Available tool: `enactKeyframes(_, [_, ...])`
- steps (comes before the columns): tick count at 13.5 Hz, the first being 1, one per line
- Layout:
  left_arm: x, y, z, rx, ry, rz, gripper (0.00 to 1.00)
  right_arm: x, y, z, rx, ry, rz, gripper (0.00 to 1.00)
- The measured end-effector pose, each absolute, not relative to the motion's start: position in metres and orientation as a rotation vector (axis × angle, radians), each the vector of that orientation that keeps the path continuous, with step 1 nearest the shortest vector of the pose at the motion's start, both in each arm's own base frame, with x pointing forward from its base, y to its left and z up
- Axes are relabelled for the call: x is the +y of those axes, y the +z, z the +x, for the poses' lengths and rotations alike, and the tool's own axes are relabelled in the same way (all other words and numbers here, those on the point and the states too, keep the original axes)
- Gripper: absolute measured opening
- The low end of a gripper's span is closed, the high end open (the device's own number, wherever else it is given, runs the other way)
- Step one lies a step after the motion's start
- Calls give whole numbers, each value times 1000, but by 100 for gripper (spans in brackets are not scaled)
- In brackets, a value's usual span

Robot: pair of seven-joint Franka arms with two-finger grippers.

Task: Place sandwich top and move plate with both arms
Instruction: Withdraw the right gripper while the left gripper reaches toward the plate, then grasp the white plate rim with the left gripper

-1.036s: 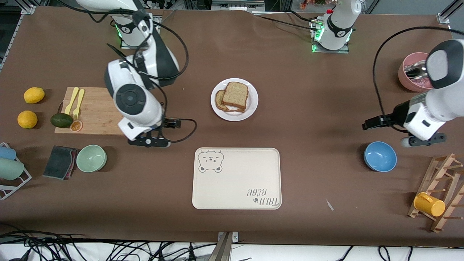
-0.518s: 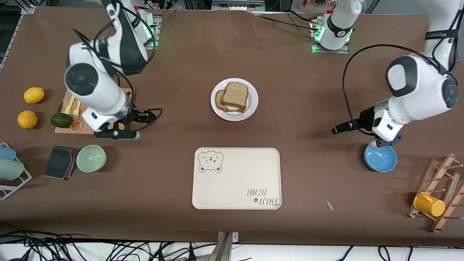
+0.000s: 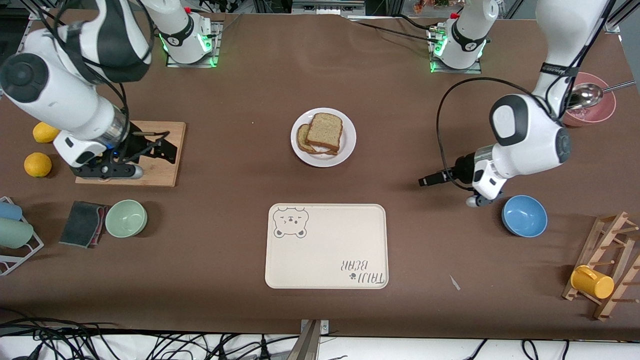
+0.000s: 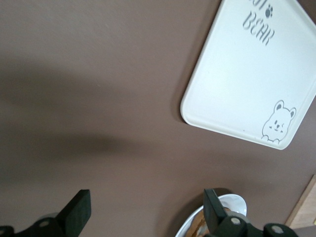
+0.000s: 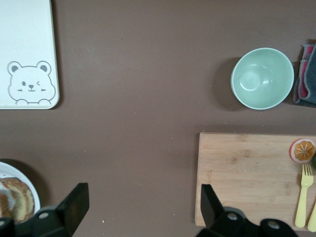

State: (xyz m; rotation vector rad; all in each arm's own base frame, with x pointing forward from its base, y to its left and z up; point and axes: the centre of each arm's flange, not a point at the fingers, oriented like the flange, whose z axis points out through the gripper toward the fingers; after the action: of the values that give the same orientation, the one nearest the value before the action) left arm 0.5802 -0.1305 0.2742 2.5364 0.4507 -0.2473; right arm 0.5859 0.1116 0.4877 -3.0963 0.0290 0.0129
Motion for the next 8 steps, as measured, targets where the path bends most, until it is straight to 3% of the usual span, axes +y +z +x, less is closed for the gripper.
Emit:
enactKeyframes(3, [-166, 241, 565, 282, -266, 2429, 100, 89, 503, 585, 81, -5, -3087, 100])
enactKeyframes(8, [-211, 208, 511, 51, -297, 2335, 100, 51, 509, 580, 174, 133, -3090, 100])
